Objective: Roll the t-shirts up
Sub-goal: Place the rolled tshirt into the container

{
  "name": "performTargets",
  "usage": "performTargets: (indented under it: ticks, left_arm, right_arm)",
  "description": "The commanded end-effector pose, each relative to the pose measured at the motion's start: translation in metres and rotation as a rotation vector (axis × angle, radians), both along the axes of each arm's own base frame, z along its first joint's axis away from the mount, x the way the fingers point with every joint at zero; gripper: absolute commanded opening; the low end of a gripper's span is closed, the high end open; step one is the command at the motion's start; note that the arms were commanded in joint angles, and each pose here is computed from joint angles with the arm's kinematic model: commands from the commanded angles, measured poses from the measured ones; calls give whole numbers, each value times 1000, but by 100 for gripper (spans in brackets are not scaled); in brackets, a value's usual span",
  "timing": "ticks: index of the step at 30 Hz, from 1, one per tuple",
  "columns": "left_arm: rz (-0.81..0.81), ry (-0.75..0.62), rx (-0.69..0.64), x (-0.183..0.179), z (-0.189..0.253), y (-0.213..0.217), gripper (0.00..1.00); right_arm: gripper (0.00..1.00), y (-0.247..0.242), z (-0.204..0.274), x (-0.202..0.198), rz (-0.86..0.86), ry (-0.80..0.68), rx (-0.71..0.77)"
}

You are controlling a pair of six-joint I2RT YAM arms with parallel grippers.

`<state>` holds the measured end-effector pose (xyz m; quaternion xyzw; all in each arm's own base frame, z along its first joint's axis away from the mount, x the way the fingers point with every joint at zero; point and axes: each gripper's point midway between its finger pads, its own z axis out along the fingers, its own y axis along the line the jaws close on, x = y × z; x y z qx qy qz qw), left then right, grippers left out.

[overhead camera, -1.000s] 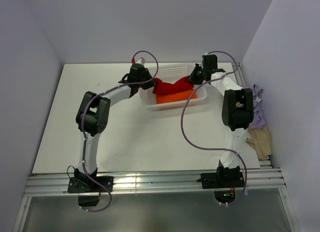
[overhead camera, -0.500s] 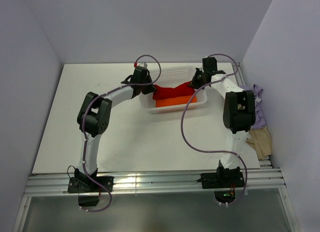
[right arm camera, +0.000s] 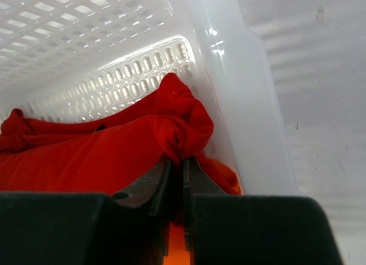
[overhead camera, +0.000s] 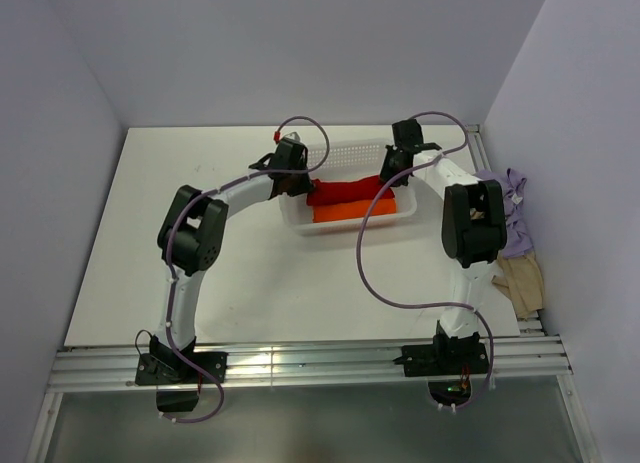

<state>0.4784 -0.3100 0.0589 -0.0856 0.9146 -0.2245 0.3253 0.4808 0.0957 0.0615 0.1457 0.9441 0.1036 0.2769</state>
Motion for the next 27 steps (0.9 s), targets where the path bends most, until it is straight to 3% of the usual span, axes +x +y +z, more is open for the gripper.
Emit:
performTargets:
  ticks: [1,6,10,18,21,24,27]
  left_arm:
    - [-10,-33,38,-9,20,5,3]
    - [-7,-79,37,-6,42,6,21]
    - [-12,-124,38,5,66,3,28]
    - [-24,-197,22,15,119,-2,44]
    - [-31,-216,4,14,129,-3,45]
    - [-76,-215,-54,7,131,-14,45]
    - [-112,-192,-79,1,121,-23,41]
  right_arm:
    - [15,-17,7,-3,-30,-2,-91]
    - [33,-20,24,1,-49,-40,-99]
    - [47,-20,40,2,-69,-80,-84]
    - [54,-21,84,7,-92,-176,-105]
    - [46,-15,93,4,-80,-199,-103]
    - [26,-9,86,-1,-58,-188,-88]
    - [13,0,73,-4,-29,-162,-68]
